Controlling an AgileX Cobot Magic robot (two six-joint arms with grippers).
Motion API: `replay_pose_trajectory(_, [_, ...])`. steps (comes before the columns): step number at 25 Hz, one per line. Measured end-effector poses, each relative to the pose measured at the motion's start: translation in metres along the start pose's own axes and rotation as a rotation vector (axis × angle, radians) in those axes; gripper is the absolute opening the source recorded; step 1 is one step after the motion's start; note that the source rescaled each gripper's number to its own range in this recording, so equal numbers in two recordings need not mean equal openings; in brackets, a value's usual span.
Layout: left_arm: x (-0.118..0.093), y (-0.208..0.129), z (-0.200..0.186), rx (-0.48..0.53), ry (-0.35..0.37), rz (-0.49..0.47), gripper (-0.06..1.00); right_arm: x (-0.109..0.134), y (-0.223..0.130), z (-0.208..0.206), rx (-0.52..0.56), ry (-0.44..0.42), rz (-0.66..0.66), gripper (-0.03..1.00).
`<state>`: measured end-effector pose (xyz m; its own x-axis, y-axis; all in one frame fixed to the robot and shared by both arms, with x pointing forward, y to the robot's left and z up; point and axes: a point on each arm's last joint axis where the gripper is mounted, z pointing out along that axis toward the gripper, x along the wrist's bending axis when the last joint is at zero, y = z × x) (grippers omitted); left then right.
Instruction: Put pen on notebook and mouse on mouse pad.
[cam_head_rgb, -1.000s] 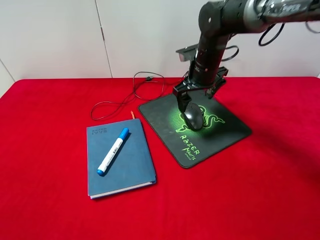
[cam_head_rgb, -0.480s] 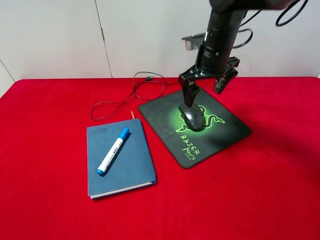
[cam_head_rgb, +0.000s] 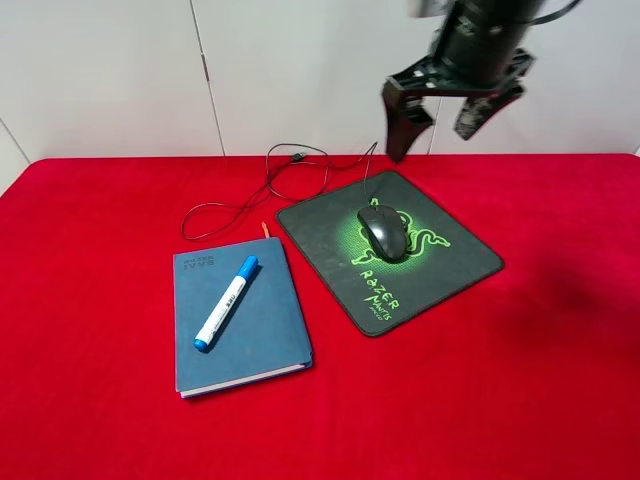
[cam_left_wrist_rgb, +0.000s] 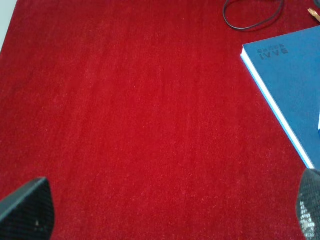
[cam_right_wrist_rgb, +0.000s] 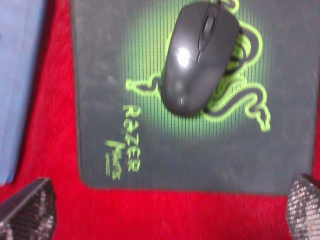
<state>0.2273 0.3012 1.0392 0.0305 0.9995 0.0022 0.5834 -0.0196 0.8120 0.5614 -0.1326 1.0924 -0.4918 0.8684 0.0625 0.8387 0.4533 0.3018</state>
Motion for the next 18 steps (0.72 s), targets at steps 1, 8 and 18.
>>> replay_pose_trajectory(1, [0.0,0.0,0.0,0.0,0.0,0.0,0.95,0.001,-0.008,-0.004,0.004,0.0,0.0,1.0])
replay_pose_trajectory(8, [0.0,0.0,0.0,0.0,0.0,0.0,0.95,0.006,-0.078,-0.037,0.003,0.0,0.019,1.0])
replay_pose_trajectory(18, [0.0,0.0,0.0,0.0,0.0,0.0,0.95,0.013,-0.175,-0.083,-0.129,0.001,0.076,1.0])
